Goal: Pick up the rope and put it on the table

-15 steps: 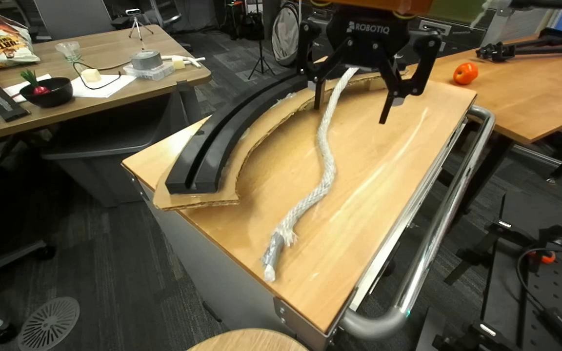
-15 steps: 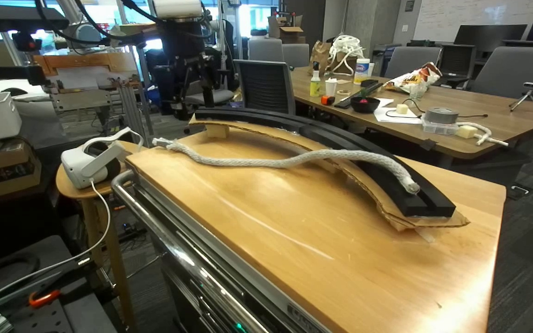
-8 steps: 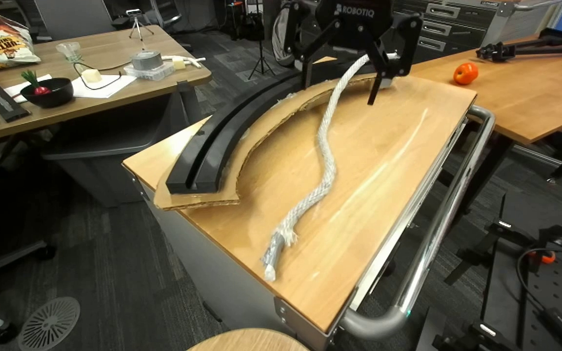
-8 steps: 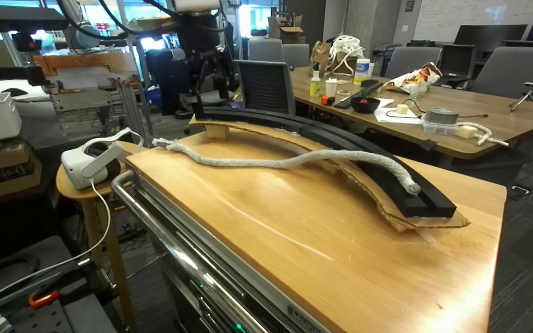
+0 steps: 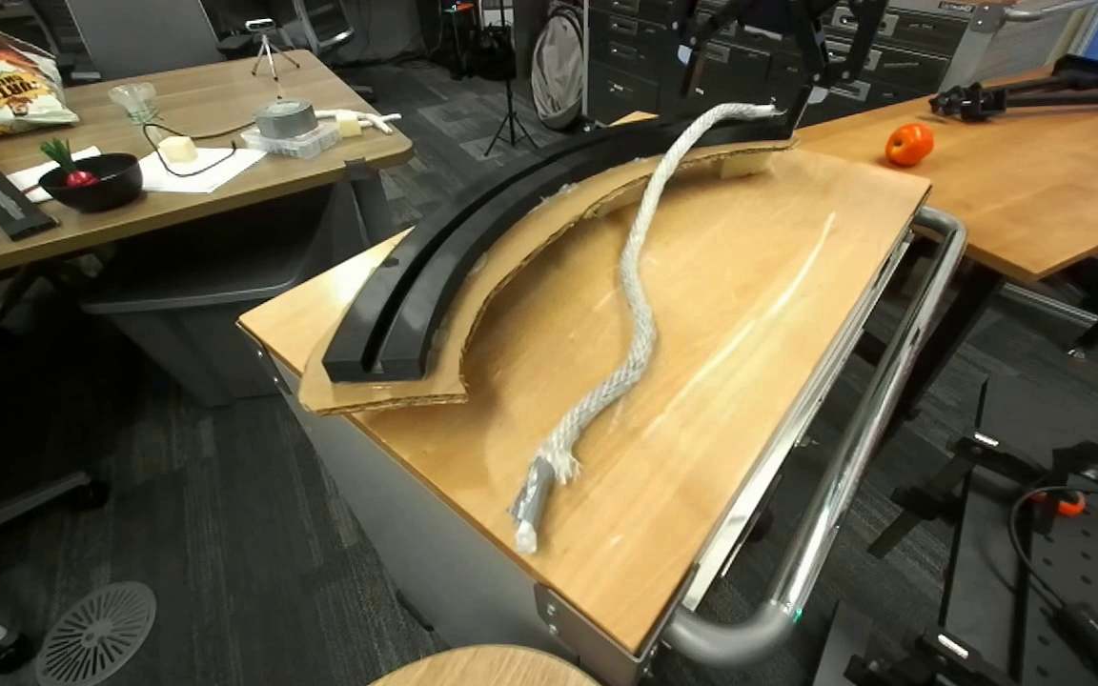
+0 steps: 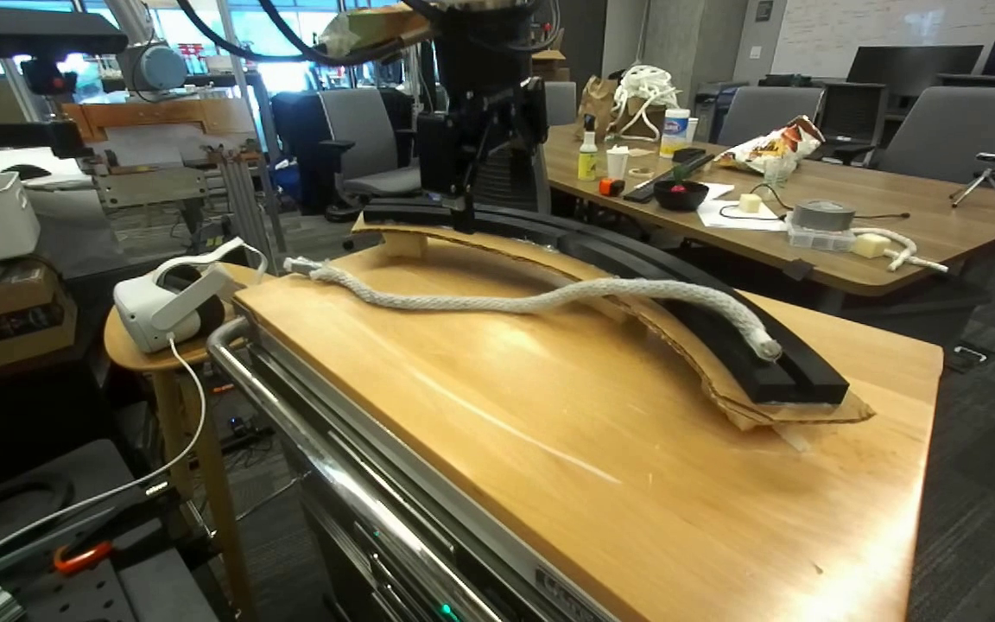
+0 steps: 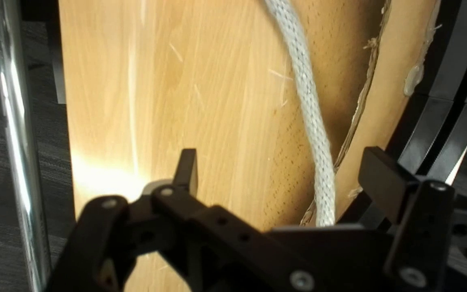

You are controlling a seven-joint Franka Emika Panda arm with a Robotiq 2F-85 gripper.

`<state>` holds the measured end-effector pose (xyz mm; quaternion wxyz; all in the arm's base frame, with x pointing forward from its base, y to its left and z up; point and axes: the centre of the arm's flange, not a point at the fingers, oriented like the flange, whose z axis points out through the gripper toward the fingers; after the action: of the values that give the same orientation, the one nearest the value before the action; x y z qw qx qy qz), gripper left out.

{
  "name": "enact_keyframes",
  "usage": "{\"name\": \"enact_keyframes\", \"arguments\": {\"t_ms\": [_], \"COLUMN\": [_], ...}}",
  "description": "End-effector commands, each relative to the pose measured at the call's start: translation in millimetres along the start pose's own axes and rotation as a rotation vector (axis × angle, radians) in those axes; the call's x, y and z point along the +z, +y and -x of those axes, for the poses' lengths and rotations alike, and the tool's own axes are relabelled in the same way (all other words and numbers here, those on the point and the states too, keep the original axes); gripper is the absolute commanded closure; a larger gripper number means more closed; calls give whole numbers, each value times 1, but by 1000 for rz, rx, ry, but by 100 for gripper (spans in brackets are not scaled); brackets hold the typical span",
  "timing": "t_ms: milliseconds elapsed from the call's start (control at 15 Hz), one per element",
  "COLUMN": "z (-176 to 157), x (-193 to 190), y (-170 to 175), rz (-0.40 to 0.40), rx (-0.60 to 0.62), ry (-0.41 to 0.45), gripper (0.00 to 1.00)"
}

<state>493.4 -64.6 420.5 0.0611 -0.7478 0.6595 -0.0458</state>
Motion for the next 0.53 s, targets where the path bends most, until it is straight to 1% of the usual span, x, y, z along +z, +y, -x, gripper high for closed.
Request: {"name": "enact_keyframes", "arguments": {"t_ms": [0, 67, 133, 200, 267, 400, 467], "z": [2, 5, 8, 5, -9, -34, -54], "x": [0, 1, 3, 4, 4, 0, -4], "y": [0, -1, -7, -10, -14, -21, -26], "rz": [0, 0, -5, -1, 14, 11, 8], "rx": [-3, -8, -9, -10, 2, 29, 60], "ry": [-1, -2, 18, 25, 37, 63, 65], "gripper": [0, 0, 0, 0, 0, 0, 0]}}
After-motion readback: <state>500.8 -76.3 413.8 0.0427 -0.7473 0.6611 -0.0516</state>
